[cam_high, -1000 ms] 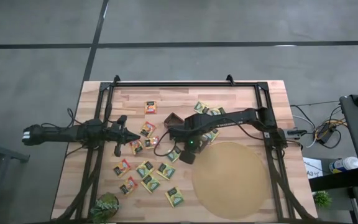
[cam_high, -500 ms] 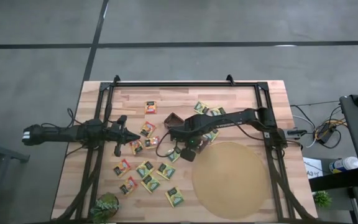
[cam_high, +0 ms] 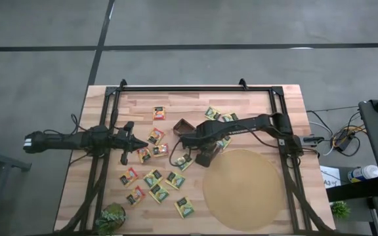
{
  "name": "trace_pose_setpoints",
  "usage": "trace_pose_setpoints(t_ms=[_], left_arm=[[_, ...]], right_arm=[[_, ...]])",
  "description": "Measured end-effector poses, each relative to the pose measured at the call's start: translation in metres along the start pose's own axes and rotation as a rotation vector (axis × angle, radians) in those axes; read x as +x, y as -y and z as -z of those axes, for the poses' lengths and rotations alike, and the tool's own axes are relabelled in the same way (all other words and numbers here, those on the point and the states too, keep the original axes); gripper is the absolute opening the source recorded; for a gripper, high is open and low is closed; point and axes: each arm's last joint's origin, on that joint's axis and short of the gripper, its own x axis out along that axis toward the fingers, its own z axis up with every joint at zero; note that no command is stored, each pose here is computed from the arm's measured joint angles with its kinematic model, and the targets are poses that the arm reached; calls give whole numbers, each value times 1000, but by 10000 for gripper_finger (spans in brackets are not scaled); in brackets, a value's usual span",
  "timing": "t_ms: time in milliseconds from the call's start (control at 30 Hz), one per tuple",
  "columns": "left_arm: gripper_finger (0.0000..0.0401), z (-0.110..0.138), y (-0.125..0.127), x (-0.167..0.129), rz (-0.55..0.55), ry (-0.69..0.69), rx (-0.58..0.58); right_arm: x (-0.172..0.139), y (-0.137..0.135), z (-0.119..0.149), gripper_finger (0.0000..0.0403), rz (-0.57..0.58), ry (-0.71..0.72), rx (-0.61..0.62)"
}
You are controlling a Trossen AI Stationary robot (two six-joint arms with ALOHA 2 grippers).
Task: Pick & Place Tea
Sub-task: Adjust the white tea bags in the wooden organizer
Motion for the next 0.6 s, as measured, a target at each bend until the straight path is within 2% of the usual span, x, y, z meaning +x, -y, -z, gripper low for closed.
trace_pose_setpoints(t_ms=[300,600], left_arm=[[0,0,0,0,-1,0,0],[0,0,0,0,0,0,0]], right_arm=[[-7,5,4,8,68,12,-1],[-12,5,6,8,39,14,1]])
